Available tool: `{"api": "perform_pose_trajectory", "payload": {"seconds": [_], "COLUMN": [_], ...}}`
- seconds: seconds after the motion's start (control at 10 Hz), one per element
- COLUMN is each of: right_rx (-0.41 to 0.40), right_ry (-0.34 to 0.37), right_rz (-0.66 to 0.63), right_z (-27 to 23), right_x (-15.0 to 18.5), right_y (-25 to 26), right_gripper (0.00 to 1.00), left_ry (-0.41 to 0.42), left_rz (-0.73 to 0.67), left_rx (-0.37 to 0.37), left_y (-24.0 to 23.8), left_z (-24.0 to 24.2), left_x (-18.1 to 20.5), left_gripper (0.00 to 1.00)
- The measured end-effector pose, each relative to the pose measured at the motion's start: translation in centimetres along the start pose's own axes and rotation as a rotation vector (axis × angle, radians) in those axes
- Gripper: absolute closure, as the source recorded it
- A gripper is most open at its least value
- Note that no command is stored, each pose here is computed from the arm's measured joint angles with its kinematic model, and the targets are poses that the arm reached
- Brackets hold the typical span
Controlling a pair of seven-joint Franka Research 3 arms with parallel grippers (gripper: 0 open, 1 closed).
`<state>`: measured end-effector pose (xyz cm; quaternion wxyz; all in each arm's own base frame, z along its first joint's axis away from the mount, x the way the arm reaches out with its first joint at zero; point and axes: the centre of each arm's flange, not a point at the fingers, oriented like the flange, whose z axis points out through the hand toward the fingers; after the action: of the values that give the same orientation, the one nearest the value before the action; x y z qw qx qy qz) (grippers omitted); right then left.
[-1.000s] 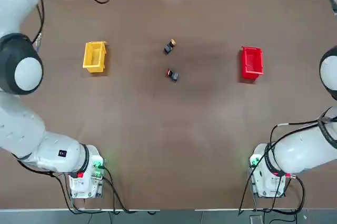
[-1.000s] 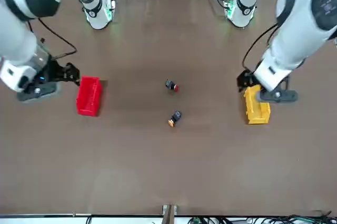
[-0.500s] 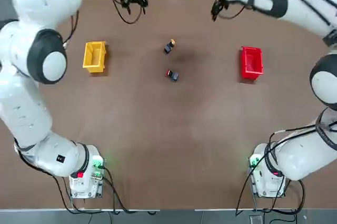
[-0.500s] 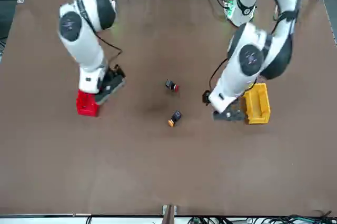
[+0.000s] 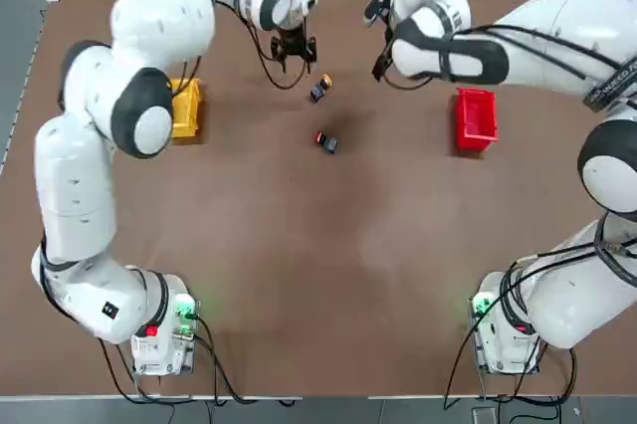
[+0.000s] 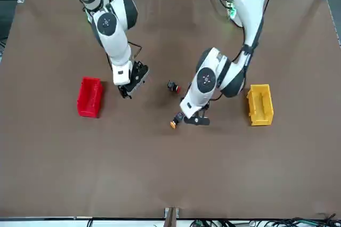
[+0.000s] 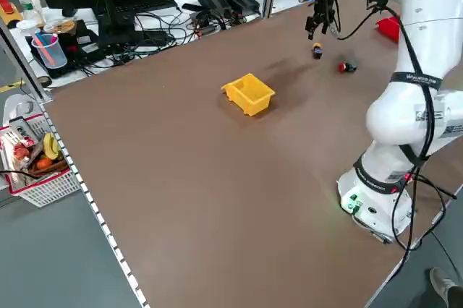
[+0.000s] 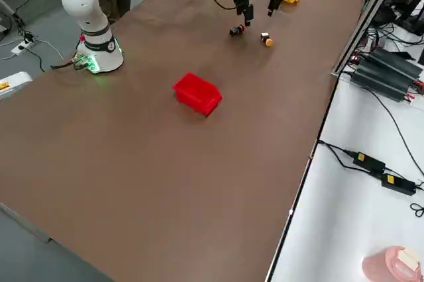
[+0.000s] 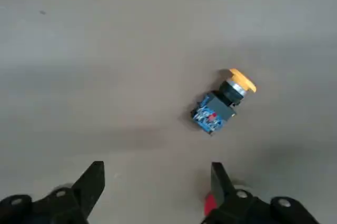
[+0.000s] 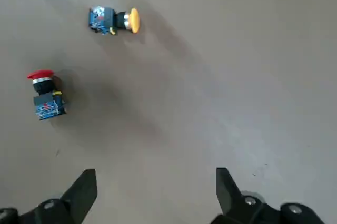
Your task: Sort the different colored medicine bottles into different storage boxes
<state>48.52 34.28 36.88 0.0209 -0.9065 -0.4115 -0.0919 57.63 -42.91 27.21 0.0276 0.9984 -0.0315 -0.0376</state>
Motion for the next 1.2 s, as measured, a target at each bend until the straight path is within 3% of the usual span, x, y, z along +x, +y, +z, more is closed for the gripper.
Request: {"api": "perform_pose_trajectory", "payload": {"seconds": [0.5,0.8,1.2], "right_rx": [0.016,0.008,0.006], "right_ry": [0.036,0.063,0.072], "right_rz": [-0.140,-0.145,-0.131], "right_z": [4.9,9.9,10.6], "right_x": [1.2,0.9,0.9], "right_y": [-9.5,-10.3,-10.5], "right_gripper": [0.00,0.00,0.00], "left_ry": [0.088,0.108,0.129], "left_rz": [0.002,-0.024,-0.035], "left_rx": [0.041,0.031,0.024], "left_y": [4.6,4.7,4.3], "left_z": [8.5,8.4,9.8], "left_x": [-1.0,-0.6,0.2], "left_gripper": [0.10,0.12,0.24]}}
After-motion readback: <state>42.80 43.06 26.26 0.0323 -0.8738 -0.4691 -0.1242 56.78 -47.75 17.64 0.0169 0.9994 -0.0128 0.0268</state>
